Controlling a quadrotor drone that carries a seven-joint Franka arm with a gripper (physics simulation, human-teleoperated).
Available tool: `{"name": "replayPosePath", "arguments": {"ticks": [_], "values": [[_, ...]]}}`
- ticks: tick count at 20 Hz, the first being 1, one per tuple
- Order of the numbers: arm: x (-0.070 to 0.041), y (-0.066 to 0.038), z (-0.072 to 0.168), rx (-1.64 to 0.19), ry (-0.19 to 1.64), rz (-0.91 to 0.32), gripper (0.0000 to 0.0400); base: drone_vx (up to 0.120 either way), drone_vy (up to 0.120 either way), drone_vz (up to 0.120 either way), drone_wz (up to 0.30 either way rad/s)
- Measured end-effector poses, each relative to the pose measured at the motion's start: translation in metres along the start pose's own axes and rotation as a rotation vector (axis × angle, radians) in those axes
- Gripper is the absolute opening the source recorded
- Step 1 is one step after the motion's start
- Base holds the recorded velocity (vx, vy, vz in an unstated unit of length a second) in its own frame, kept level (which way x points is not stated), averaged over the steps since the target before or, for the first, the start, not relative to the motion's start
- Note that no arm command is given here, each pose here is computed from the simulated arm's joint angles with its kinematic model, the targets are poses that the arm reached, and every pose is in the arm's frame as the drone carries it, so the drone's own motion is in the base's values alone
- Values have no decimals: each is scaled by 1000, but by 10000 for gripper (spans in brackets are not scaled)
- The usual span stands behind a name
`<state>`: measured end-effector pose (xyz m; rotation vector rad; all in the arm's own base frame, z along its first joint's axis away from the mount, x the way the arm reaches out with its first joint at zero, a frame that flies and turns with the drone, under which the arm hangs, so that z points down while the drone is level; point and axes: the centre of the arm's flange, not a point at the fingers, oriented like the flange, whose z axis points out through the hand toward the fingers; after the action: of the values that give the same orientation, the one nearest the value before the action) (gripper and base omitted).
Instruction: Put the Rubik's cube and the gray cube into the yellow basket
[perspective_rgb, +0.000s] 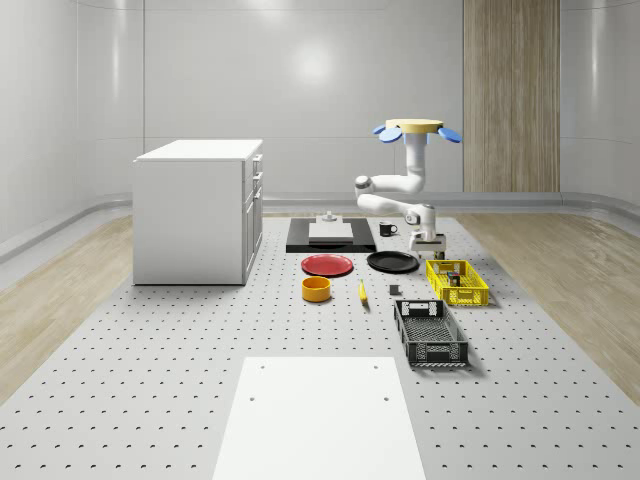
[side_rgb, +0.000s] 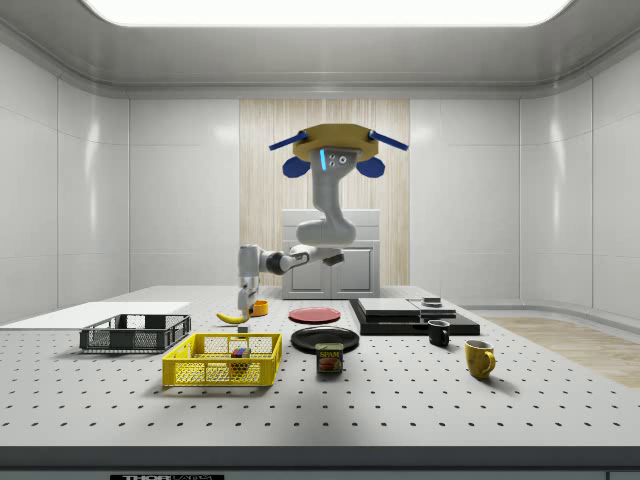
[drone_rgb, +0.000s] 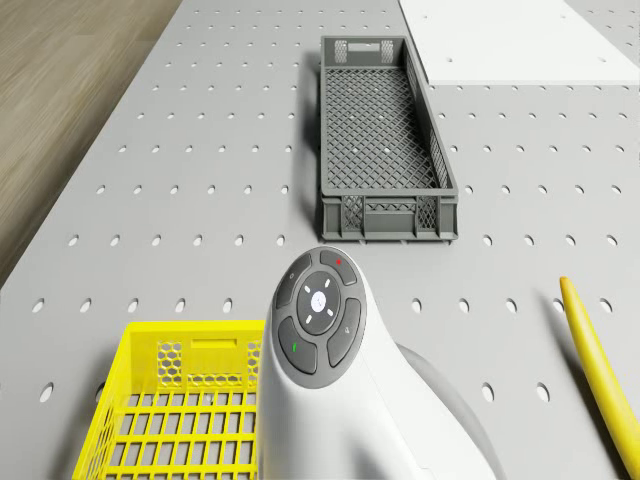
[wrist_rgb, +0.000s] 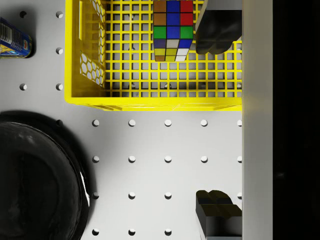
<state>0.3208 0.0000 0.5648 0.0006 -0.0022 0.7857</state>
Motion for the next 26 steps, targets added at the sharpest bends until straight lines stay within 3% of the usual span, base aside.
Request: {"name": "replayPosePath", "arguments": {"ticks": [11, 23, 26], "values": [[0, 0, 0, 0, 0, 0, 400, 0, -120, 0, 0], [0, 0, 0, 0, 0, 0, 400, 0, -120, -120, 0], [0, 0, 0, 0, 0, 0, 400, 0, -120, -13, 0]]}}
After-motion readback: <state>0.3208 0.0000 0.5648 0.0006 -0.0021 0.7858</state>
